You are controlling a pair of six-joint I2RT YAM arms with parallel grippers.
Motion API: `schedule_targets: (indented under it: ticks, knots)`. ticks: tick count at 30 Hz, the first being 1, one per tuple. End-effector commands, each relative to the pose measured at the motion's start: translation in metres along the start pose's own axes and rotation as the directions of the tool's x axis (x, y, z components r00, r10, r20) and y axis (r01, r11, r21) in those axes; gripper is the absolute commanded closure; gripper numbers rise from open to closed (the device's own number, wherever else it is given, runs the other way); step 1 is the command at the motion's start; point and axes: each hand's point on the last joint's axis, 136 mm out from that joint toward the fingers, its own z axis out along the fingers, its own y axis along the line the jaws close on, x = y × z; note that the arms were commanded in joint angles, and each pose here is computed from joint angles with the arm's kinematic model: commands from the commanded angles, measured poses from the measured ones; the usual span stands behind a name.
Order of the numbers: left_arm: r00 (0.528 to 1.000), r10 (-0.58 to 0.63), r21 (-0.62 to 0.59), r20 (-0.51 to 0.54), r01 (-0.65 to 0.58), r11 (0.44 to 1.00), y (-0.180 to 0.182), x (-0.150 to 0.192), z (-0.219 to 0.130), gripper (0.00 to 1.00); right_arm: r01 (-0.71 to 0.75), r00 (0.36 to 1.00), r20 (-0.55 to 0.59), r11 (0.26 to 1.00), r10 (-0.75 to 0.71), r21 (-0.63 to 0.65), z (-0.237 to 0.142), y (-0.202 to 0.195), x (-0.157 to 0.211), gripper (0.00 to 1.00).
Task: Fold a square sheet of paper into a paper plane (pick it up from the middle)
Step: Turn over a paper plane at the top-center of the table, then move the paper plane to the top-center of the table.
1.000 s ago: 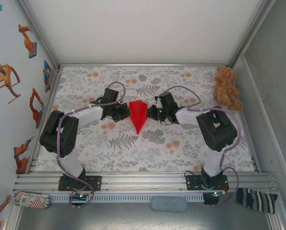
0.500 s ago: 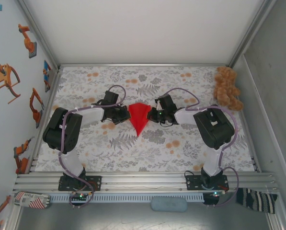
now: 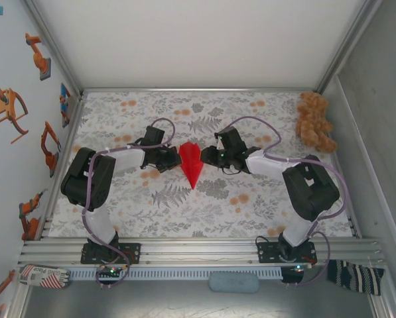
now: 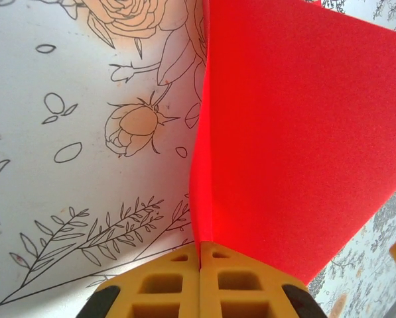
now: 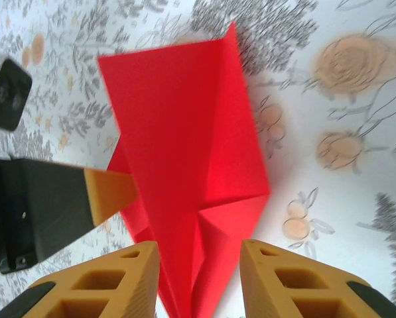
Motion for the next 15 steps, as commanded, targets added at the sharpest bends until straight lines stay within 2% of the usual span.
schedule_targets:
  ticks: [1, 6, 15]
  knots:
    - [1.000, 0.029, 0.018, -0.010, -0.029, 0.999, -0.004, 0.001, -0.003, 0.99, 0.032, 0.999, -0.039, 0.998, -0.030, 0.061, 0.004, 0.001, 0.017, 0.64]
    - [1.000, 0.026, 0.014, -0.015, -0.026, 1.000, -0.003, 0.002, -0.001, 0.99, 0.048, 0.996, -0.085, 0.994, -0.040, 0.093, 0.019, 0.002, 0.032, 0.64]
    - [0.999, 0.029, 0.018, -0.014, -0.029, 0.999, -0.005, 0.002, -0.002, 0.99, 0.076, 0.990, -0.120, 0.997, -0.072, 0.026, 0.035, 0.021, 0.037, 0.67]
